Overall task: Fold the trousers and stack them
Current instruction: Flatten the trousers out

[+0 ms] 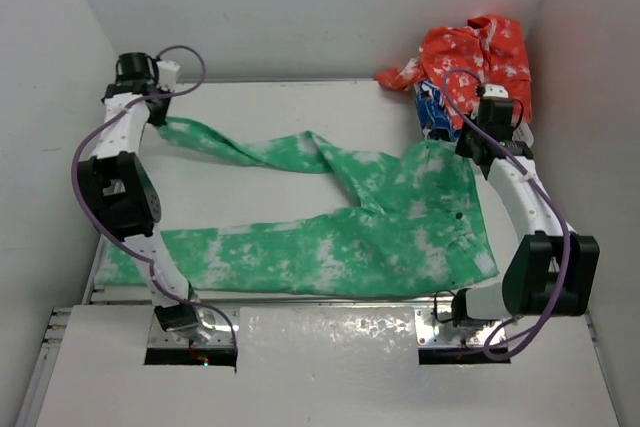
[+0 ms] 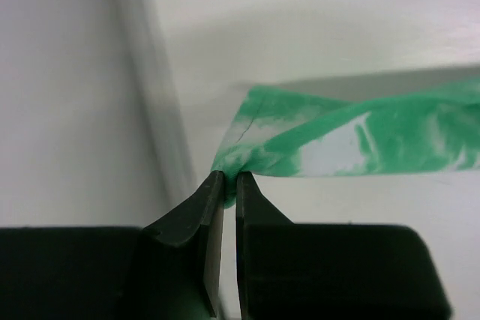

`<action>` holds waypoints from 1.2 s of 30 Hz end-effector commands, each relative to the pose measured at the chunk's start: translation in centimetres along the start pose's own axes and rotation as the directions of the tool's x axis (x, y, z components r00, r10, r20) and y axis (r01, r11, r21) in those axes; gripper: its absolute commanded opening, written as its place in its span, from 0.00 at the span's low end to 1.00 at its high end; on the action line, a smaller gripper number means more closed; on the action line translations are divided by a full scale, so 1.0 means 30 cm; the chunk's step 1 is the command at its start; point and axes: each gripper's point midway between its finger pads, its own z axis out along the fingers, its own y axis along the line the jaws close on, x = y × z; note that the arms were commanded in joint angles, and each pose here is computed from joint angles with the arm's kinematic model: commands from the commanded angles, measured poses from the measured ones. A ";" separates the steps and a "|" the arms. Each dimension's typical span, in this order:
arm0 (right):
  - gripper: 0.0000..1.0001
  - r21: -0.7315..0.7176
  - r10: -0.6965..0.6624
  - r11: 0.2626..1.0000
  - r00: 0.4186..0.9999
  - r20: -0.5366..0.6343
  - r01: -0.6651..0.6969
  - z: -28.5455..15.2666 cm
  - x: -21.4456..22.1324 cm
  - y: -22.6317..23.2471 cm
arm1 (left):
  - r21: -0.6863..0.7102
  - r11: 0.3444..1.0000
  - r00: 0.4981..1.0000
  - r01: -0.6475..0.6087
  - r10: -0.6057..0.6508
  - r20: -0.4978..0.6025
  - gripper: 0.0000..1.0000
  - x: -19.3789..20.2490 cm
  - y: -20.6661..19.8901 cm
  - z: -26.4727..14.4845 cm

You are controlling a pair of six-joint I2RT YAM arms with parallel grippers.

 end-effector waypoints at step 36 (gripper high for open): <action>0.00 -0.060 0.036 0.998 0.997 0.066 -0.032 -0.055 -0.049 0.020 | 0.084 0.957 0.927 0.276 -0.242 -0.286 0.41 0.552 0.269 -0.104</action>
